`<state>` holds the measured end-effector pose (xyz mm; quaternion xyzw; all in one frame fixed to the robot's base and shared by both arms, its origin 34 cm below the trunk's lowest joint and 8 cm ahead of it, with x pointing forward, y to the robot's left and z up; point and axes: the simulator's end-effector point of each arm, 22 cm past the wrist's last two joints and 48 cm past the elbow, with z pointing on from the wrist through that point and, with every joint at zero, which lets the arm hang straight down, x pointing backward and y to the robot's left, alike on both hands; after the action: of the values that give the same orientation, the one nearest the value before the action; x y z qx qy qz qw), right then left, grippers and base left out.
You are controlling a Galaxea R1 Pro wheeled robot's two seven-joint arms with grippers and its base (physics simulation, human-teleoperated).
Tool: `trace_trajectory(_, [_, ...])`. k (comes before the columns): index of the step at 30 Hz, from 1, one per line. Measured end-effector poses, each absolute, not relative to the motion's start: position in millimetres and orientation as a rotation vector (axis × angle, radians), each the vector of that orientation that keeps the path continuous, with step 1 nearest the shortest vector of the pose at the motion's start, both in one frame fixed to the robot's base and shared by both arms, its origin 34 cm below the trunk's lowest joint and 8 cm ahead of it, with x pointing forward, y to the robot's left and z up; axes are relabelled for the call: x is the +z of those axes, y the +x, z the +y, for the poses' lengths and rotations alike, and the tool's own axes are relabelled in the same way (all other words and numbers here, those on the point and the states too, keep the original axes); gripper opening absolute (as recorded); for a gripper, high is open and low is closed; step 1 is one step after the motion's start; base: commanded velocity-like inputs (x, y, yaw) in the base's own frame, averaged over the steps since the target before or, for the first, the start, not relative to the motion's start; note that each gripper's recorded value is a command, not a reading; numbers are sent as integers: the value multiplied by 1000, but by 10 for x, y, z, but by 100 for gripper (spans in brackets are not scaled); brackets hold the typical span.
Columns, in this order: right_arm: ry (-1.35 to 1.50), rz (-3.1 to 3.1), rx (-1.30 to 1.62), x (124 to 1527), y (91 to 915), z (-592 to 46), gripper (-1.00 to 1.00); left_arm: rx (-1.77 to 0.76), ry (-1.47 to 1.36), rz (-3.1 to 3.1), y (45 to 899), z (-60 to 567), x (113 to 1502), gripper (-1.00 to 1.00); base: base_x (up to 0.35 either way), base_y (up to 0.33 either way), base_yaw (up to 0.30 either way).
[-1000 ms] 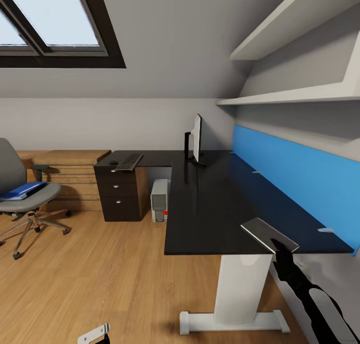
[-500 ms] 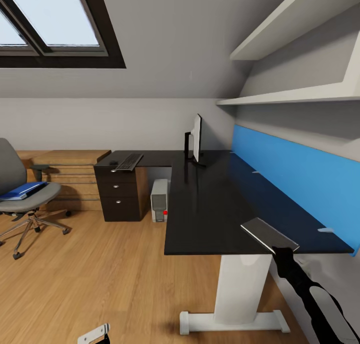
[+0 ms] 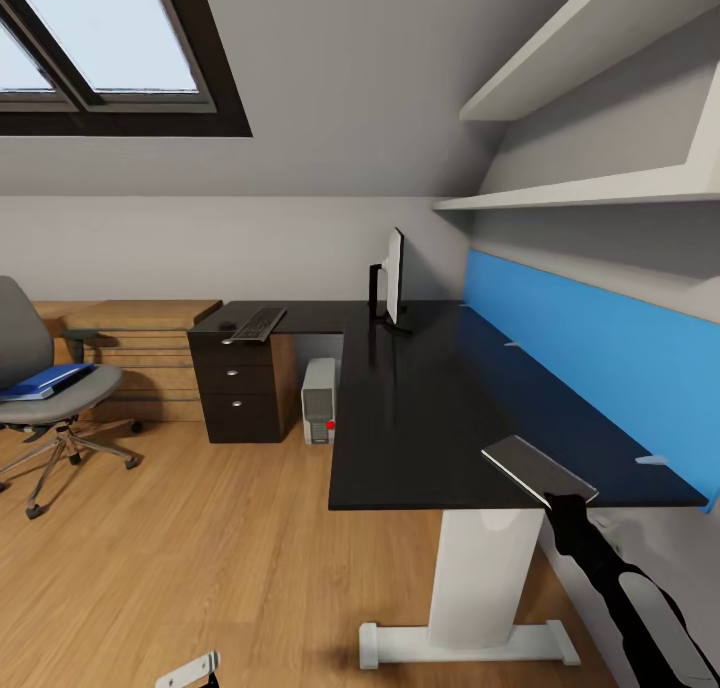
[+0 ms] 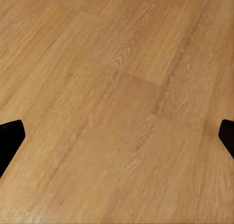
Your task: In the bedroom, organize the workspace by keeping the computer under the desk, ensuring the monitor is on the desk, placing the keyboard on the desk next to the monitor, placing the mouse on the desk next to the keyboard, moving the folder from the swivel chair onto the desk next to the mouse, stacking the notebook on top of the folder with the pen on top of the notebook, and positioning the swivel chair next to the desk.
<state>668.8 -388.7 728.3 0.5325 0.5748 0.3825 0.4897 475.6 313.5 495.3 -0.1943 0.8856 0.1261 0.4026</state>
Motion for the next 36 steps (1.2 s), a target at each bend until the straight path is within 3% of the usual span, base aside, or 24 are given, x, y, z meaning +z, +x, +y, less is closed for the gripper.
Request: trace_trajectory(36, [1326,1396,906,7163,6648,-3986,-100,317,-490,2240,4750,3129,4943,100,-52,0,0])
